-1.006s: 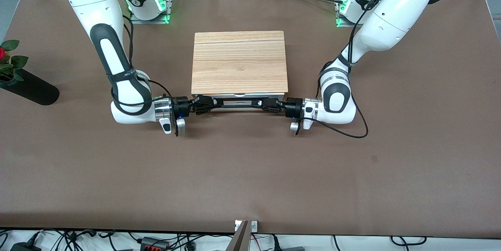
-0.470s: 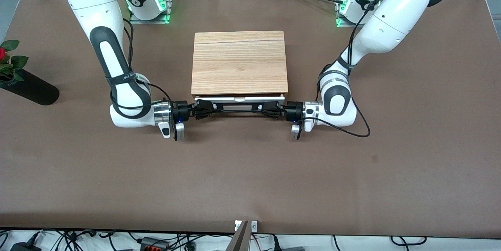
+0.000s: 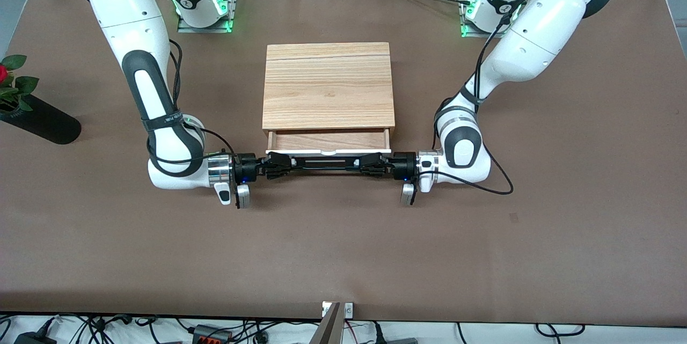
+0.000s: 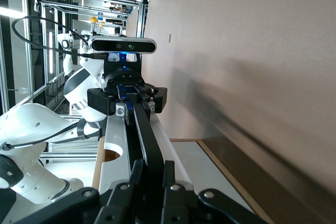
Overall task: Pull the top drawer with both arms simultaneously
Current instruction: 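Pull the handle outward with both grippers to slide the drawer open, then open both grippers and draw them apart off the handle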
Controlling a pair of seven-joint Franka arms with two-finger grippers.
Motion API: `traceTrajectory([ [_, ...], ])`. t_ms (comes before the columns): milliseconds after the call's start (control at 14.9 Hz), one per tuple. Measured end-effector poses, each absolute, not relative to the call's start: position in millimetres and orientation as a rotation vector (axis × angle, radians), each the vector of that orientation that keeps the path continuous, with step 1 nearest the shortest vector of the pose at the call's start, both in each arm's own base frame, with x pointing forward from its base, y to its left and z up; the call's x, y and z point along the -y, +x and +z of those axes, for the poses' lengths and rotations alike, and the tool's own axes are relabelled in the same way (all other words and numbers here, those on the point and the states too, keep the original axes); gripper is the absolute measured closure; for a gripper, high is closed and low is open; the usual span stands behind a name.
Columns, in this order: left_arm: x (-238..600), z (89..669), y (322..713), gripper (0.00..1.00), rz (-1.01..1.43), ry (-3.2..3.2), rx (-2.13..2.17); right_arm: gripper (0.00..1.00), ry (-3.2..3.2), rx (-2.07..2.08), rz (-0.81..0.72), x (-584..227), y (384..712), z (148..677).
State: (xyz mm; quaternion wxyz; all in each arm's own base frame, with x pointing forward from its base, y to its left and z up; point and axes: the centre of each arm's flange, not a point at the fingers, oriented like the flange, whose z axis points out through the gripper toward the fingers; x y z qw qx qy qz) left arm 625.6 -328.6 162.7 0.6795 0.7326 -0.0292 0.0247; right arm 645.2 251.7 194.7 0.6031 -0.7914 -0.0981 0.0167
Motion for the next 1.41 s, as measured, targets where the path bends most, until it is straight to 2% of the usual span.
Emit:
traceTrajectory([
  [470,328.6,161.9,632.1,0.81,0.076,1.649,0.066,0.82,-1.833,0.222,0.031,-251.2,652.5,193.9],
  [604,327.4,161.7,633.1,0.78,0.079,1.651,0.064,0.82,-1.834,0.221,0.029,-250.5,652.9,194.0],
  [738,322.4,159.9,635.6,0.75,0.087,1.662,0.057,0.71,-1.862,0.198,-0.026,-226.5,667.2,198.5],
  [805,318.3,158.4,637.9,0.63,0.095,1.672,0.051,0.58,-1.872,0.183,-0.051,-208.0,675.0,200.8],
  [1006,303.7,153.2,647.7,0.39,0.132,1.711,0.030,0.28,-1.899,0.178,-0.077,-175.9,684.2,202.5],
  [1073,298.4,150.8,650.1,0.26,0.144,1.723,0.028,0.18,-1.910,0.192,-0.079,-173.5,685.2,204.4],
  [1207,289.1,153.6,659.1,0.08,0.178,1.734,0.038,0.01,-1.940,0.231,-0.079,-170.6,687.5,213.9],
  [1274,286.1,158.1,664.7,0.00,0.194,1.735,0.043,0.00,-1.965,0.241,-0.072,-166.5,689.2,222.6],
  [1409,281.9,165.0,672.6,0.00,0.205,1.734,0.035,0.00,-2.051,0.254,-0.029,-157.1,691.6,250.0],
])
